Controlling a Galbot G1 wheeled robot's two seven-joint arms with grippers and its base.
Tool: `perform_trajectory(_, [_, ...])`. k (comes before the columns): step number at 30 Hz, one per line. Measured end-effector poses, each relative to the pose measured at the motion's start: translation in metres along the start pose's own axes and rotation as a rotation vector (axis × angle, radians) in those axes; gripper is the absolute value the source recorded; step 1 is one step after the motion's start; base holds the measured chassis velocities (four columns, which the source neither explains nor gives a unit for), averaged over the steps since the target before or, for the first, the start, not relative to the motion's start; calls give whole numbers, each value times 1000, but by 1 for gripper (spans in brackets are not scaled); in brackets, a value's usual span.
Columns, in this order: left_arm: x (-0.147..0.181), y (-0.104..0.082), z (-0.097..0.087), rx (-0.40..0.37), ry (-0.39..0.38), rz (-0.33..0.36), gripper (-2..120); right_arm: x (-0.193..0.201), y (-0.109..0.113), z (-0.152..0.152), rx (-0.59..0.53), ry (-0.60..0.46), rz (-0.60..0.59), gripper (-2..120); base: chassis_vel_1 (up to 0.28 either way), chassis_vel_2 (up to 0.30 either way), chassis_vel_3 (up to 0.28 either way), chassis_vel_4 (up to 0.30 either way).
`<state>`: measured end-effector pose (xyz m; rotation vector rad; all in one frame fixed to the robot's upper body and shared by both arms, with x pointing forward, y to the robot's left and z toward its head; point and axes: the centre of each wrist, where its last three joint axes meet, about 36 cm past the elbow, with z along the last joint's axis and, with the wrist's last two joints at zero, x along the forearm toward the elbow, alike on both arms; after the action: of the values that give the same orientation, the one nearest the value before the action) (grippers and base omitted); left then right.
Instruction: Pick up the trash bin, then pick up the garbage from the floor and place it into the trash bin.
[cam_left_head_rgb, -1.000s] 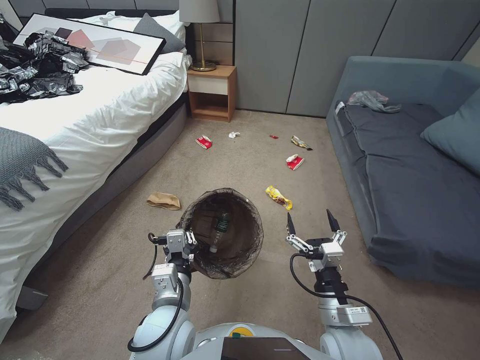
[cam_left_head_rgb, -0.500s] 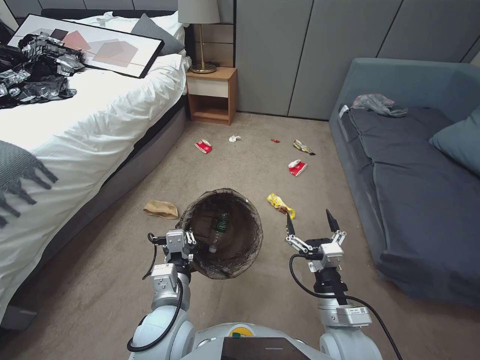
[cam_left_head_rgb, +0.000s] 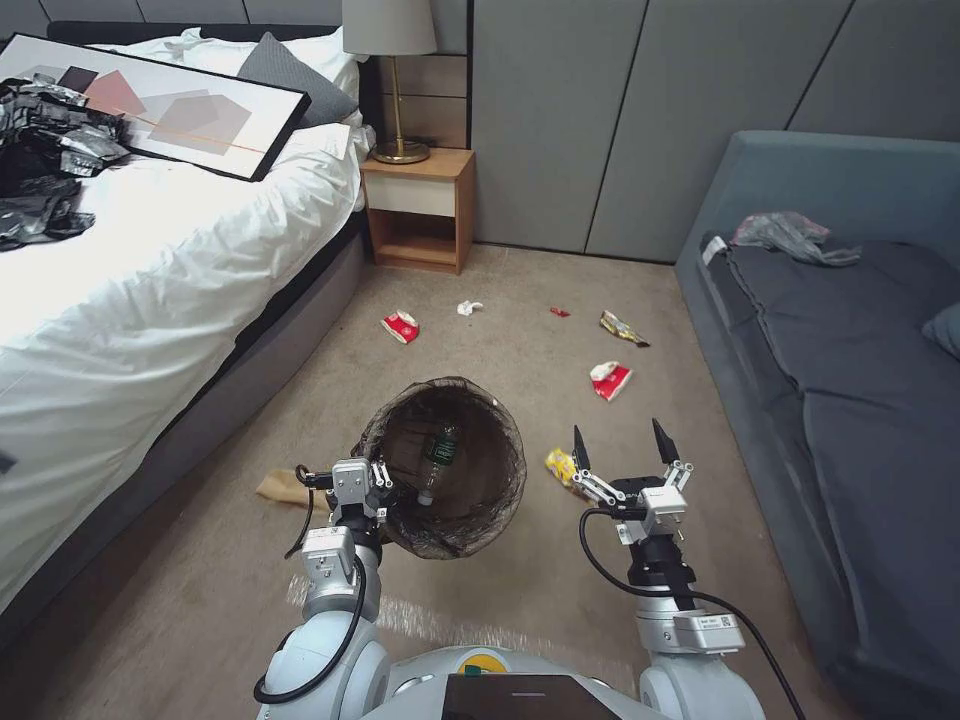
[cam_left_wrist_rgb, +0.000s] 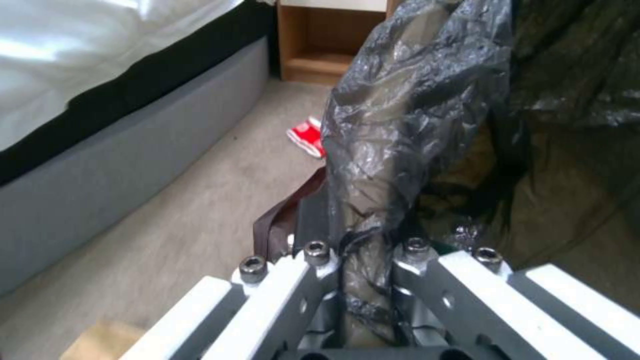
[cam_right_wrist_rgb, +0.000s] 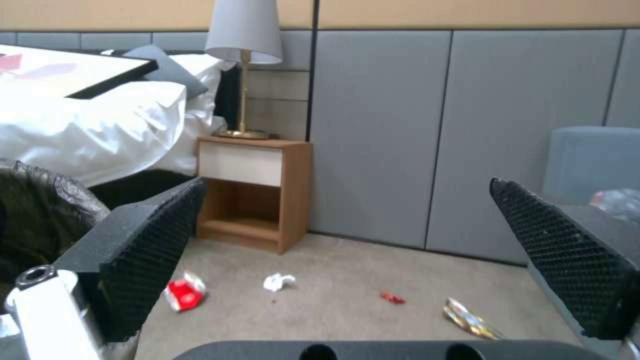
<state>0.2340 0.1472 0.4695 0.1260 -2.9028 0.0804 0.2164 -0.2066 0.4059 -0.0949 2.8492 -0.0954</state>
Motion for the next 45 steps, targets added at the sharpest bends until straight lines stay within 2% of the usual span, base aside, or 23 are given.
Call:
perform_trajectory(12, [0, 0, 0, 0, -1, 0, 3, 0, 0, 0, 0, -1, 1, 100, -242, 230, 232, -239])
perform_trajectory(45, [0, 0, 0, 0, 1, 0, 3, 0, 0, 0, 0, 0, 1, 100, 12, -9, -8, 7])
